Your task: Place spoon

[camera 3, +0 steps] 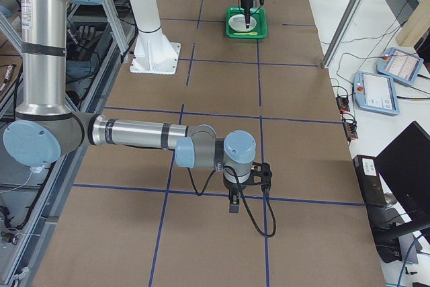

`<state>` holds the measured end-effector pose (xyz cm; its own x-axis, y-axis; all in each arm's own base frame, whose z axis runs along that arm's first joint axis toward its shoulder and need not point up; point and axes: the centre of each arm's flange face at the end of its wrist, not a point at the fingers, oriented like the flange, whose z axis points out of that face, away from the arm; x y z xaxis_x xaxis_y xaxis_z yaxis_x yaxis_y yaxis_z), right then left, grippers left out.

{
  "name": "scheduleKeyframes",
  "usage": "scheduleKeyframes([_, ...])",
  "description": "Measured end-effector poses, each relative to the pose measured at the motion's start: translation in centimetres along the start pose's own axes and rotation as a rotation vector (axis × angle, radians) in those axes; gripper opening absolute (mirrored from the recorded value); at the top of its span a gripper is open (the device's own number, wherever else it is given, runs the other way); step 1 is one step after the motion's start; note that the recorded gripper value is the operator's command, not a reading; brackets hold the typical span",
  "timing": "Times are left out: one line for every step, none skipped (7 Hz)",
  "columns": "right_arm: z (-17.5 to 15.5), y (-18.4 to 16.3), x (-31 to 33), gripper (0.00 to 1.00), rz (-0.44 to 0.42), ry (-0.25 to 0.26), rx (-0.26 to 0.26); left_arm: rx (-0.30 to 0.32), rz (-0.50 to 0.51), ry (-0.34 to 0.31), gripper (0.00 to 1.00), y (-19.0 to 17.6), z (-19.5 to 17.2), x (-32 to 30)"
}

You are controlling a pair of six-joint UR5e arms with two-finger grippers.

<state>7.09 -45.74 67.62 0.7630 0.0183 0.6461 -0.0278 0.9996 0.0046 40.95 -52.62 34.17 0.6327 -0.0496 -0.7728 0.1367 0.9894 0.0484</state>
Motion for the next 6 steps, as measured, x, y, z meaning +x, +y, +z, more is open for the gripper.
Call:
scheduleKeyframes([0.0,0.0,0.0,1.0,0.0,0.0,0.0,0.021,0.018,-0.017,1.0,-1.3,-1.2,-3.1])
scheduleKeyframes([0.0,0.0,0.0,1.0,0.0,0.0,0.0,0.036,0.075,-0.044,1.0,-2.9,-2.5,-7.6])
scheduleKeyframes([0.0,0.0,0.0,1.0,0.0,0.0,0.0,0.035,0.143,-0.071,1.0,-4.3,-4.2,-13.4])
scheduleKeyframes([0.0,0.0,0.0,1.0,0.0,0.0,0.0,0.029,0.22,-0.103,1.0,-5.5,-6.4,-20.4])
scheduleKeyframes([0.0,0.0,0.0,1.0,0.0,0.0,0.0,0.021,0.284,-0.145,1.0,-6.3,-8.9,-27.4])
scheduleKeyframes([0.0,0.0,0.0,1.0,0.0,0.0,0.0,0.002,0.318,-0.189,1.0,-6.6,-11.8,-34.0])
